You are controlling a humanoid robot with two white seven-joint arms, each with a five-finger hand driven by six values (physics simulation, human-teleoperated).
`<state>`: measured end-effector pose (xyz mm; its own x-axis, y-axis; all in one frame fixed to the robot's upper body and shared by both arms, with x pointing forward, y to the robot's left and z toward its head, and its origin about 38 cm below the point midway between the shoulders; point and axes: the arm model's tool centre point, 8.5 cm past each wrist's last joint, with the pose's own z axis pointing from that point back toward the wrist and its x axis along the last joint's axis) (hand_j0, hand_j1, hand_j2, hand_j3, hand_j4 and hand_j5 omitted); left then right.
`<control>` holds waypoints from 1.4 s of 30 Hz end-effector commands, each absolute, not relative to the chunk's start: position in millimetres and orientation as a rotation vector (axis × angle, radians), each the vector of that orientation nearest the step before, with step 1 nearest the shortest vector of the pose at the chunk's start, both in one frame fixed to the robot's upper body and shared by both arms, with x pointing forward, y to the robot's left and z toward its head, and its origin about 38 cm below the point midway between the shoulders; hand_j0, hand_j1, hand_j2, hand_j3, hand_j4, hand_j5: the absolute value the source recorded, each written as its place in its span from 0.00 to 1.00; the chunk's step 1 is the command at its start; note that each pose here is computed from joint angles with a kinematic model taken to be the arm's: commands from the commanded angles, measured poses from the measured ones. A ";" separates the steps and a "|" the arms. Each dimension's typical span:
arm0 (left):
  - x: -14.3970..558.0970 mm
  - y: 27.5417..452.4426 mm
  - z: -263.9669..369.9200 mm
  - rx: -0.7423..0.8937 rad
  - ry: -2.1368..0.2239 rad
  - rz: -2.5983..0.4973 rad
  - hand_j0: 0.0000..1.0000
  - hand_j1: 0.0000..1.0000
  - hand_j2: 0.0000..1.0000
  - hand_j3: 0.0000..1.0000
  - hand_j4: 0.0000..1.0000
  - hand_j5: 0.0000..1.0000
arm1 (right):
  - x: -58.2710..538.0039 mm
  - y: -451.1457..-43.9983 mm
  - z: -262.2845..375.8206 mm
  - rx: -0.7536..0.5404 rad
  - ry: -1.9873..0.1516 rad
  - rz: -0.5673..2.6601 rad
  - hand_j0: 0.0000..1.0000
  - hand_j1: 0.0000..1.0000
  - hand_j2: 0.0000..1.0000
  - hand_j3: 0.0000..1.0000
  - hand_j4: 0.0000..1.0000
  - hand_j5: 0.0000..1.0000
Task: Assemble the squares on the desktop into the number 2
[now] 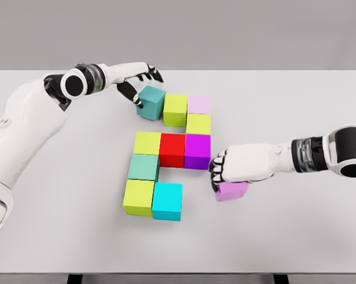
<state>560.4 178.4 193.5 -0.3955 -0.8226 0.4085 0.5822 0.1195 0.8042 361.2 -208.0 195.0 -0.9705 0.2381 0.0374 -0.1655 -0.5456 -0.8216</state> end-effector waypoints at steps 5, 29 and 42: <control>560.4 181.5 195.2 0.253 -1.254 -1.534 1.00 1.00 1.00 1.00 1.00 1.00 | 356.2 -199.3 186.5 -0.063 -1.354 2.586 0.93 0.93 0.93 0.93 0.93 0.93; 551.0 285.5 202.4 0.409 -1.094 -1.698 1.00 1.00 1.00 1.00 1.00 1.00 | 367.9 -322.5 271.2 -0.378 -1.348 2.290 1.00 1.00 1.00 1.00 1.00 1.00; 544.6 265.9 173.2 0.385 -0.959 -1.796 1.00 1.00 1.00 1.00 1.00 1.00 | 346.4 -322.1 203.8 -0.244 -1.121 2.413 1.00 1.00 1.00 1.00 1.00 1.00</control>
<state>544.6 268.5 174.7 -0.4286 -0.8873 0.1706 0.6310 -0.1588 0.7594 351.0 -324.2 215.4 -0.8721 0.4892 0.0123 -0.3167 -0.5450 -0.7764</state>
